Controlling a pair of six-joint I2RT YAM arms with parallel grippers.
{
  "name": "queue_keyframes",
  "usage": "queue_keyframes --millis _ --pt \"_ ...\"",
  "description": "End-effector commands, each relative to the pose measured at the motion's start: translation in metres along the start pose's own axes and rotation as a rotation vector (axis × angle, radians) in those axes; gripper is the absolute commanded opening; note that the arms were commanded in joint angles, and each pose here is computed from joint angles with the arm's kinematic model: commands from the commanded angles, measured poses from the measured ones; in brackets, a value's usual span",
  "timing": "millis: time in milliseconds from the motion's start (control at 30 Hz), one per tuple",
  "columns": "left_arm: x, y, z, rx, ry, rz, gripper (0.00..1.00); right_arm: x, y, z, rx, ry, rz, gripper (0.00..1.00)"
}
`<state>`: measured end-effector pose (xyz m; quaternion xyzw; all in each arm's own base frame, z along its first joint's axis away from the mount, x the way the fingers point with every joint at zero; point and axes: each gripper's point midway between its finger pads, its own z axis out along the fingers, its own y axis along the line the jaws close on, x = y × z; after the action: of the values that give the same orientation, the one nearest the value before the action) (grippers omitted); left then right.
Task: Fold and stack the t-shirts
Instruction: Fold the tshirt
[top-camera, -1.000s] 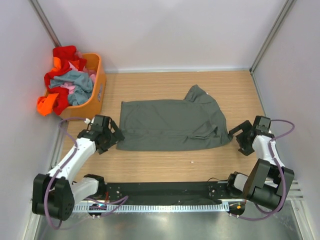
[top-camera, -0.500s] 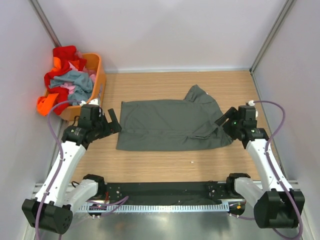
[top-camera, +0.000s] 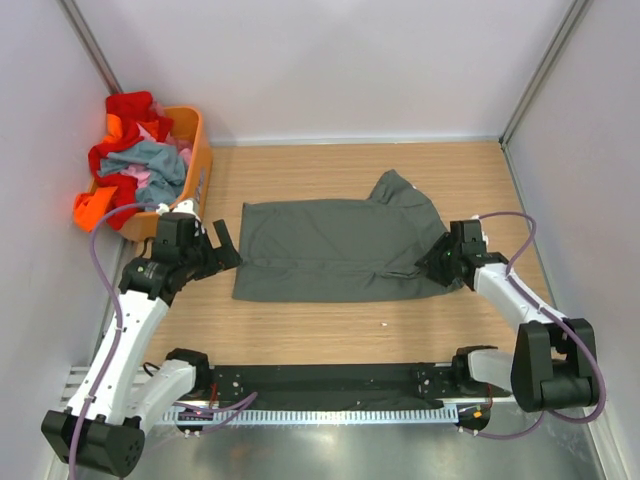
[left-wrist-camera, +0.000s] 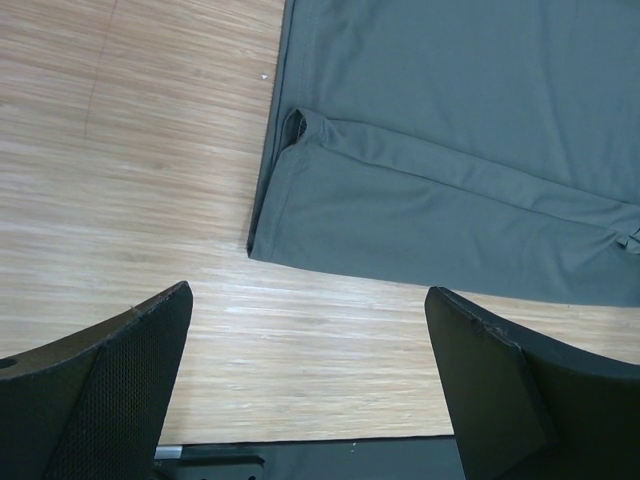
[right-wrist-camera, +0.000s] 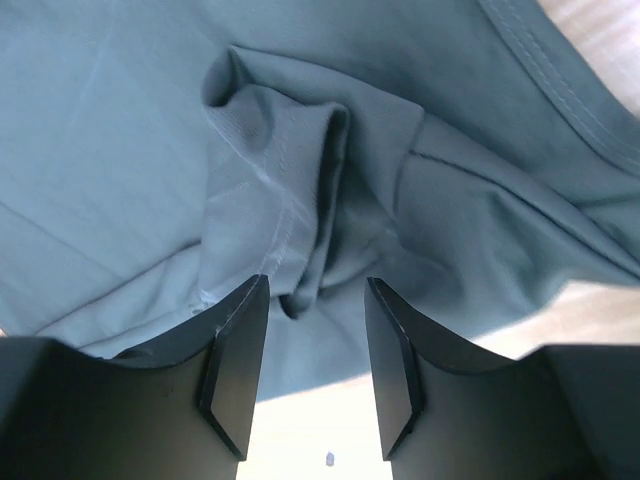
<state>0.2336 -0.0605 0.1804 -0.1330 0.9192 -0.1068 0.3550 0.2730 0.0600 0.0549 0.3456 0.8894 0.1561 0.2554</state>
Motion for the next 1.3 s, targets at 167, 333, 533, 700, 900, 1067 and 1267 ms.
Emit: queue_keyframes --millis 167,333,533,700,900,1067,1267 --pt "-0.003 -0.001 0.0 0.008 -0.015 0.007 1.0 -0.007 0.01 0.022 -0.051 -0.037 -0.007 0.46" --pt "-0.003 -0.001 0.0 0.01 -0.014 0.006 1.0 -0.006 0.009 0.029 -0.061 -0.039 -0.028 0.41" --pt "-0.001 -0.001 0.002 0.011 -0.009 0.007 1.0 -0.012 0.012 0.028 -0.07 -0.067 -0.043 0.37" --pt "-0.001 -0.002 0.002 0.011 -0.005 0.007 1.0 -0.012 0.012 0.032 -0.071 -0.066 -0.046 0.32" --pt "-0.001 -0.001 0.003 0.009 -0.003 0.006 1.0 -0.01 0.013 0.038 -0.075 -0.049 -0.048 0.2" --pt "-0.001 -0.001 0.004 0.007 0.0 0.007 1.0 -0.012 0.018 0.037 -0.091 -0.049 -0.038 0.1" --pt "-0.001 -0.001 0.004 0.006 -0.001 0.006 1.0 -0.016 0.039 0.03 -0.126 -0.045 -0.066 0.06"
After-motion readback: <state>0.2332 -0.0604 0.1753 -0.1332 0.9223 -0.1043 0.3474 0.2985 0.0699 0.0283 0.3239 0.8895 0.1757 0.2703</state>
